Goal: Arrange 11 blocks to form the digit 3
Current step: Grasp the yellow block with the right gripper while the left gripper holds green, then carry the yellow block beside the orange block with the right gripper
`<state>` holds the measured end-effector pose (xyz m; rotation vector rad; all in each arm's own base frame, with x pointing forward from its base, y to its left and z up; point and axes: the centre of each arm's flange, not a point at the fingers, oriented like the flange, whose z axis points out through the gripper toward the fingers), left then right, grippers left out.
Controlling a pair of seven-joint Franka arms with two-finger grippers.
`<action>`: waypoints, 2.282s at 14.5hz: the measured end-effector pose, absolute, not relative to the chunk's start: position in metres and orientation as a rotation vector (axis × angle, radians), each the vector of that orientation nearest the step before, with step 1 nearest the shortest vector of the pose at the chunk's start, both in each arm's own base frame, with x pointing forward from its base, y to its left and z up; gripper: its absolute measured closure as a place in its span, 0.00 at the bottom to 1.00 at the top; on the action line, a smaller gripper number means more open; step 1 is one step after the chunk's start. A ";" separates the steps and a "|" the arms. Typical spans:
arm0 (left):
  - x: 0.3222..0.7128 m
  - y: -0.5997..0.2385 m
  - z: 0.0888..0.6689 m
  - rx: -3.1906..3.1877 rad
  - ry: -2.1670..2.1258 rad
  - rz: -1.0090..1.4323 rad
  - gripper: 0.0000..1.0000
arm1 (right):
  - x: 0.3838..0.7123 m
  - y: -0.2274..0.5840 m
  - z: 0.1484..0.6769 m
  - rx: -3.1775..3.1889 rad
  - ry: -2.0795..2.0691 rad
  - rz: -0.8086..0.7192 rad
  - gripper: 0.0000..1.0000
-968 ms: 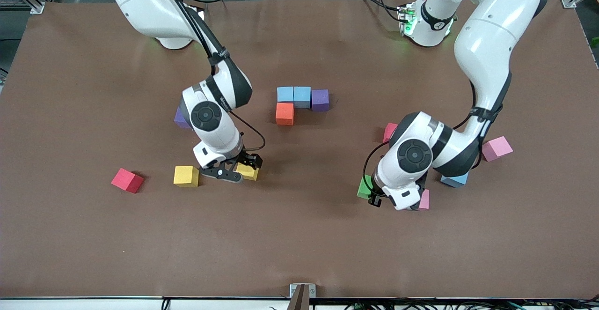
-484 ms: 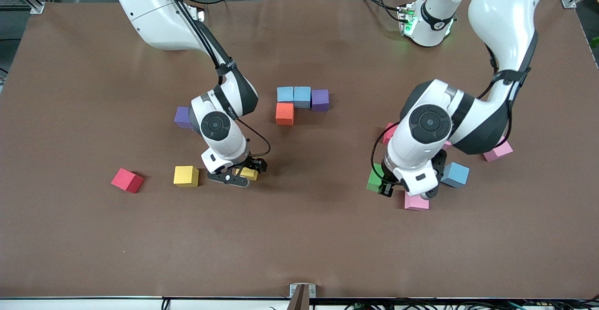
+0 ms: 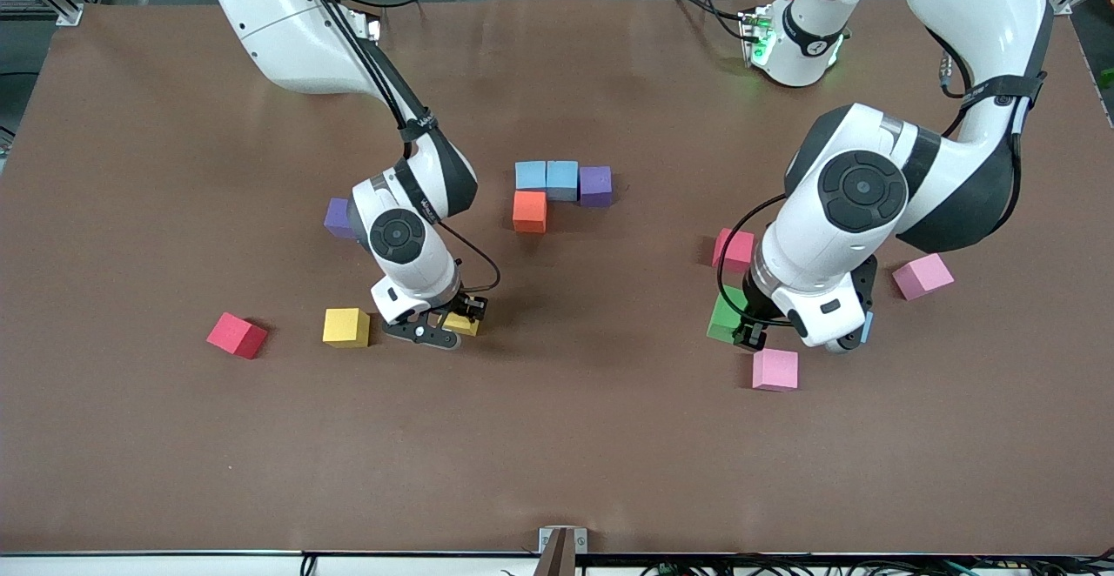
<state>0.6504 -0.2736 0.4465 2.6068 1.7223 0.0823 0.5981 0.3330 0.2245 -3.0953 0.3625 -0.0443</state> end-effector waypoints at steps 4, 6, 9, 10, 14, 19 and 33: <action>0.646 -0.279 0.445 2.625 1.716 0.074 0.44 | 0.598 0.334 0.226 -3.096 0.360 -0.042 0.50; 0.645 -0.280 0.451 2.621 1.712 0.084 0.44 | 0.596 0.338 0.226 -3.095 0.350 -0.041 0.51; 0.643 -0.282 0.448 2.633 1.708 0.077 0.44 | 0.591 0.348 0.227 -3.091 0.326 -0.037 0.51; 0.642 -0.283 0.445 2.638 1.708 0.072 0.44 | 0.588 0.353 0.228 -3.089 0.312 -0.036 0.51; 0.643 -0.281 0.441 2.644 1.709 0.067 0.44 | 0.564 0.395 0.231 -3.080 0.209 -0.023 0.51; 0.642 -0.282 0.441 2.646 1.705 0.067 0.44 | 0.539 0.428 0.235 -3.084 0.124 -0.012 0.51; 0.645 -0.276 0.444 2.653 1.689 0.073 0.44 | 0.501 0.451 0.241 -3.113 0.137 0.045 0.51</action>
